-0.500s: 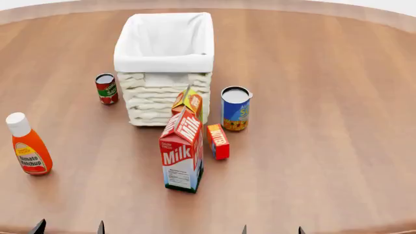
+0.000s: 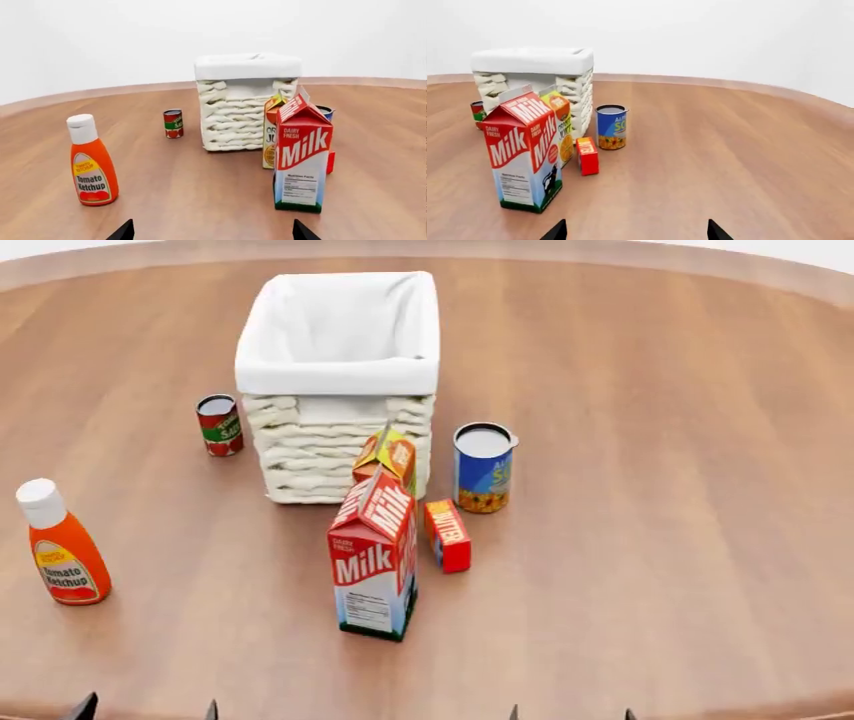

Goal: Pick up the butter and put it in the basket.

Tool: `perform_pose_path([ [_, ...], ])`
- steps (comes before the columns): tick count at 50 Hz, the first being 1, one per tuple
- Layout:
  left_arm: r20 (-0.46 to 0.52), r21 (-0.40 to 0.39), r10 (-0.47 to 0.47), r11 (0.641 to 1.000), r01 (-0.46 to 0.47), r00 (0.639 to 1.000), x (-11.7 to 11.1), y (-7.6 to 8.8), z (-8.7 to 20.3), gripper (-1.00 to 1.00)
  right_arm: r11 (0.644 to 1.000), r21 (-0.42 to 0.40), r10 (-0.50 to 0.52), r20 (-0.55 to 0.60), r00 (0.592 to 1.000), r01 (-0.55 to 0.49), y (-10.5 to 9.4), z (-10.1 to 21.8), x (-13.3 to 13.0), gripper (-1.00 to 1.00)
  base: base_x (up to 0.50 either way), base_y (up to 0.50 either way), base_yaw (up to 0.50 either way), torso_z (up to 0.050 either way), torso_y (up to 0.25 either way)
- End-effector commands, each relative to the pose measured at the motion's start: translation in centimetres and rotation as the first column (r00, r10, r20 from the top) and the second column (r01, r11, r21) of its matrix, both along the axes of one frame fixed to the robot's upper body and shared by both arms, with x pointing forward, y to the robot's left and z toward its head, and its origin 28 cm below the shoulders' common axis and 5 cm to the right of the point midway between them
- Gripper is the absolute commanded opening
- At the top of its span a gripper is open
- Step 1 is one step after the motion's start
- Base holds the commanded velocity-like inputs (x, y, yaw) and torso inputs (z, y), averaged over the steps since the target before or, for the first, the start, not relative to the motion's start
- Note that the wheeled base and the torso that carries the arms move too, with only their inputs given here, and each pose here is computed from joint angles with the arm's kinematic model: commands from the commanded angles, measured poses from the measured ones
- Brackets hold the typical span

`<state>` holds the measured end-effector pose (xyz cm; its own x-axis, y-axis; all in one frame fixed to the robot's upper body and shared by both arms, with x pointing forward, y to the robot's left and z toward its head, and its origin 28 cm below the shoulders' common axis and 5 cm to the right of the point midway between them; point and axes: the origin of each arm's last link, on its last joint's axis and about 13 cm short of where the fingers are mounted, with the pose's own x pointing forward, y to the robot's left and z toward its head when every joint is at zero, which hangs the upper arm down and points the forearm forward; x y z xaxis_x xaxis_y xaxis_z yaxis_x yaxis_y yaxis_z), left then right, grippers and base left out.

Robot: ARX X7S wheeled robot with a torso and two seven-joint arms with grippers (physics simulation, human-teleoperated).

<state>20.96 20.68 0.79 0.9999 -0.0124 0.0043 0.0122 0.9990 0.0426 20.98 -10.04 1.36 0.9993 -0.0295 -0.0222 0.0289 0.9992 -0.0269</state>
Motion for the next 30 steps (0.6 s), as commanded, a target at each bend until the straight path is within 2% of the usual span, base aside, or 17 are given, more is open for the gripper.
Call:
perform_pose_path([
  [1,0.000,0.007,-0.002,1.000,0.002,1.000,0.0,0.0,-0.5,1.00,0.999,-0.038,0.002,0.004,1.000,-0.002,0.3,0.2,0.6,1.00,0.00,0.00,0.50,0.000,0.000],
  [2,0.002,0.009,0.004,1.000,-0.004,1.000,0.1,0.0,-0.5,1.00,1.000,-0.018,0.003,0.013,1.000,-0.003,0.3,0.3,0.6,1.00,0.00,0.00,0.50,0.000,0.000],
  [7,0.004,0.016,0.009,1.000,-0.009,1.000,0.0,0.0,-0.3,1.00,0.998,-0.057,0.002,0.022,1.000,-0.001,0.3,1.0,0.4,1.00,0.00,0.00,0.50,0.000,0.000],
  [30,0.009,0.021,0.011,1.000,-0.011,1.000,0.0,0.0,0.0,1.00,0.996,-0.082,0.031,0.028,0.999,-0.029,0.9,1.4,0.6,1.00,0.00,0.00,0.50,0.000,0.000],
])
